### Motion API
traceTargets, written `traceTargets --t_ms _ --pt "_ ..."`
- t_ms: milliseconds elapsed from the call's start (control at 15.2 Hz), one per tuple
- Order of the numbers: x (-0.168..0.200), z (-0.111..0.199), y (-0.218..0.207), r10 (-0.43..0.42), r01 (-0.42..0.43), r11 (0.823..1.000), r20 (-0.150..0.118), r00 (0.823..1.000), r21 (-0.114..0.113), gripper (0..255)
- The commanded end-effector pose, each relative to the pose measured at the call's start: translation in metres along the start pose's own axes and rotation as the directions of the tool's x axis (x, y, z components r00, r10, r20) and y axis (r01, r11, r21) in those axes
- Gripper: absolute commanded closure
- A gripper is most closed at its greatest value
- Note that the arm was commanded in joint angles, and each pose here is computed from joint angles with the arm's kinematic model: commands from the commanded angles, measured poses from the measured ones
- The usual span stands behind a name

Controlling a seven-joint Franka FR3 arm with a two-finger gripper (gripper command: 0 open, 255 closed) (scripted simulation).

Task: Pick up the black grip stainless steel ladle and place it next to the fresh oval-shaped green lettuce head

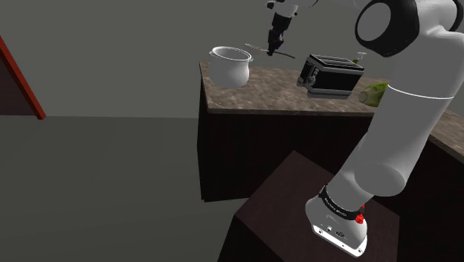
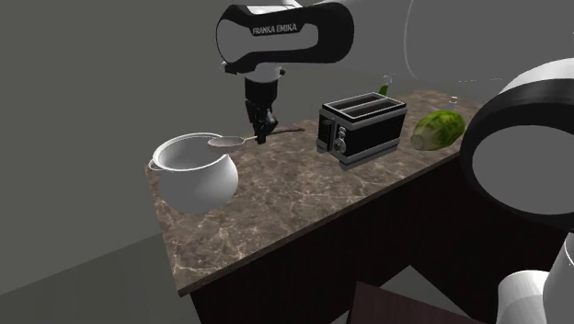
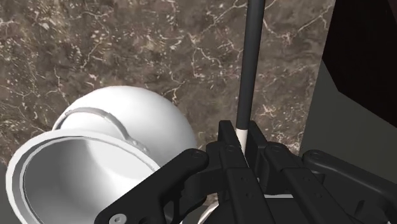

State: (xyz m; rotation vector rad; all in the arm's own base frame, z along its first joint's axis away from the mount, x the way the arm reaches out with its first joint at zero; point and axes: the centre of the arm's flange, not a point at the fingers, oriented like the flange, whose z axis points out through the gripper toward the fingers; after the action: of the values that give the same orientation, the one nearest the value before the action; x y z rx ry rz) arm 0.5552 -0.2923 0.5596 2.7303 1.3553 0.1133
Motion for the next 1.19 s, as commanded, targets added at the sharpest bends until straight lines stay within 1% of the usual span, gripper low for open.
traceTargets --t_ms 0,1122 --pt "-0.021 -0.004 -0.005 0.000 0.000 1.000 0.000 1.000 0.000 255" --pt "-0.238 -0.016 -0.061 0.000 0.000 1.000 0.000 1.000 0.000 255"
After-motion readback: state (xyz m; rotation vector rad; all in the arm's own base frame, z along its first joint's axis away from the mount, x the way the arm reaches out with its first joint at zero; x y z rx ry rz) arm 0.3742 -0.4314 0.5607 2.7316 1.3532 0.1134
